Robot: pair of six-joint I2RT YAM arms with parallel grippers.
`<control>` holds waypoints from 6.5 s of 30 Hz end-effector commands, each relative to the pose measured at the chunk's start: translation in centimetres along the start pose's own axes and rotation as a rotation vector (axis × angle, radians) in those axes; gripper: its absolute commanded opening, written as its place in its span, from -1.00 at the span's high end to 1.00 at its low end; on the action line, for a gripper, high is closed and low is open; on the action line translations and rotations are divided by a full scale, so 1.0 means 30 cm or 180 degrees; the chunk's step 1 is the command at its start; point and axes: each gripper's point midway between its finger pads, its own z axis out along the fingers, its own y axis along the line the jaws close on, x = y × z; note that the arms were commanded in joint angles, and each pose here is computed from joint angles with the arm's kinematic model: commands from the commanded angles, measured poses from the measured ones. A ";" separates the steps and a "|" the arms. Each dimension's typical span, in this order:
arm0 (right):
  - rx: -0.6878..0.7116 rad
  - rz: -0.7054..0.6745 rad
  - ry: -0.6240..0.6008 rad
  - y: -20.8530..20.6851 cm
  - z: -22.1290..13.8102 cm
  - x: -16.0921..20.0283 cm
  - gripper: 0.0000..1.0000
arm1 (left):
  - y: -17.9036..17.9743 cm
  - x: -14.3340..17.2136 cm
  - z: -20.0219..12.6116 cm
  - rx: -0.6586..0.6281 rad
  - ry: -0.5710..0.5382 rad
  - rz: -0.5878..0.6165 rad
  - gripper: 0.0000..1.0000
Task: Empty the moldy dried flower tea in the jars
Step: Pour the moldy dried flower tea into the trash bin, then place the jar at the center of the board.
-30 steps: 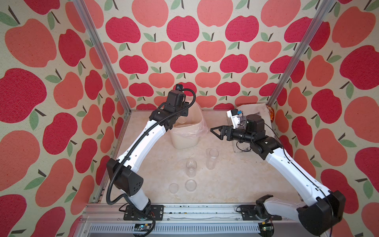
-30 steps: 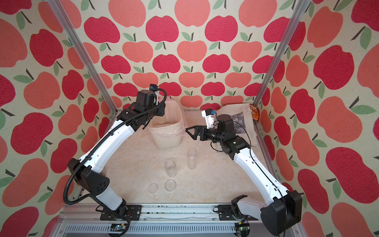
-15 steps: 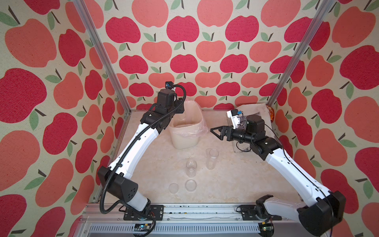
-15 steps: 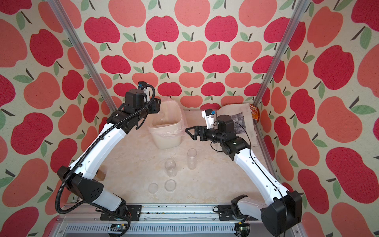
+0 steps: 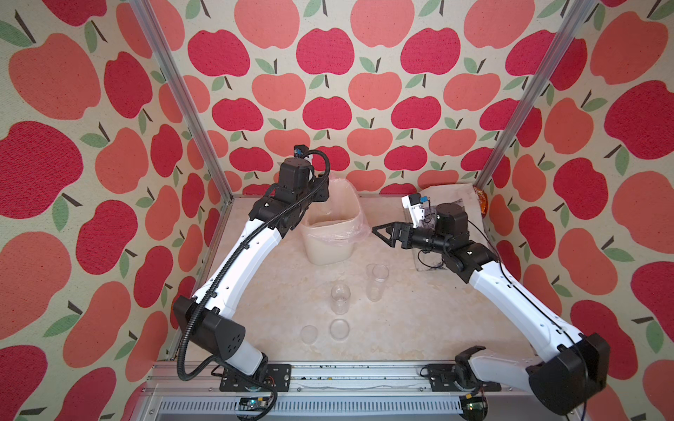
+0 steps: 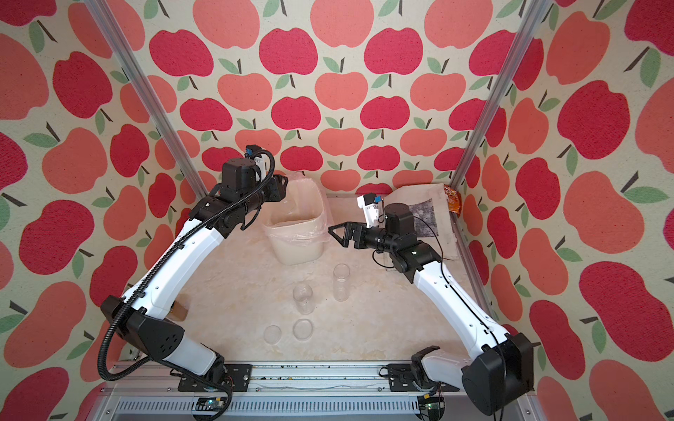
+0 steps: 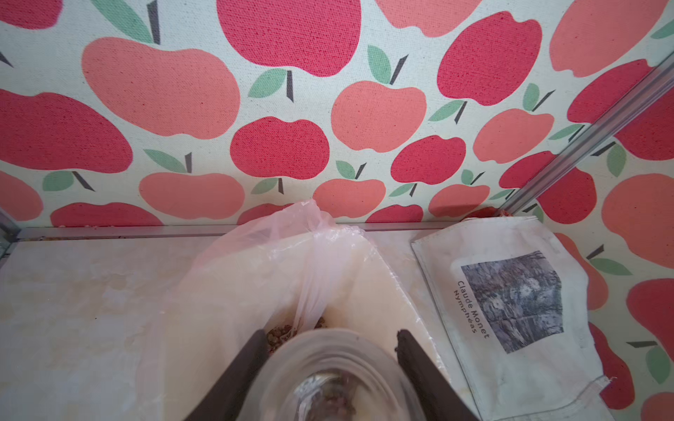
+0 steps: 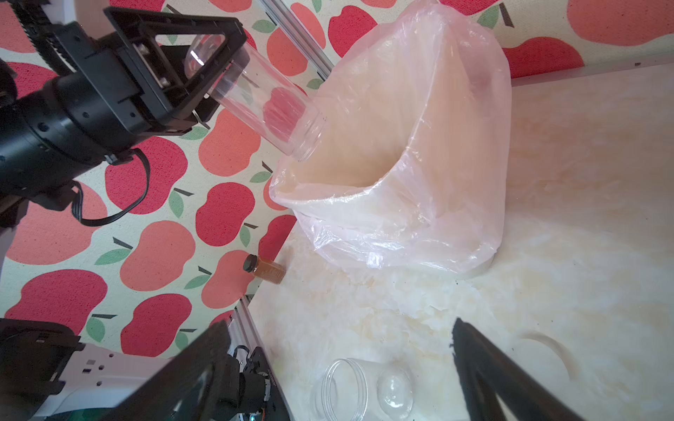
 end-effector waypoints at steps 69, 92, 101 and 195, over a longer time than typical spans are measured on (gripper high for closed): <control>-0.1782 0.0598 -0.0210 0.489 0.310 -0.271 -0.98 | -0.016 -0.123 -0.300 0.1655 -0.0410 -0.2314 1.00; -0.2077 0.0718 -0.0128 0.549 0.366 -0.263 0.05 | -0.009 -0.080 -0.292 0.1675 -0.0346 -0.2386 0.72; -0.1864 0.0435 -0.0147 0.551 0.331 -0.255 0.40 | 0.013 -0.076 -0.328 0.1497 -0.0445 -0.2130 -0.27; 0.1307 -0.2268 0.3773 0.108 0.590 0.982 0.18 | 0.538 0.442 -0.668 -0.1175 -0.0460 -0.0191 -0.99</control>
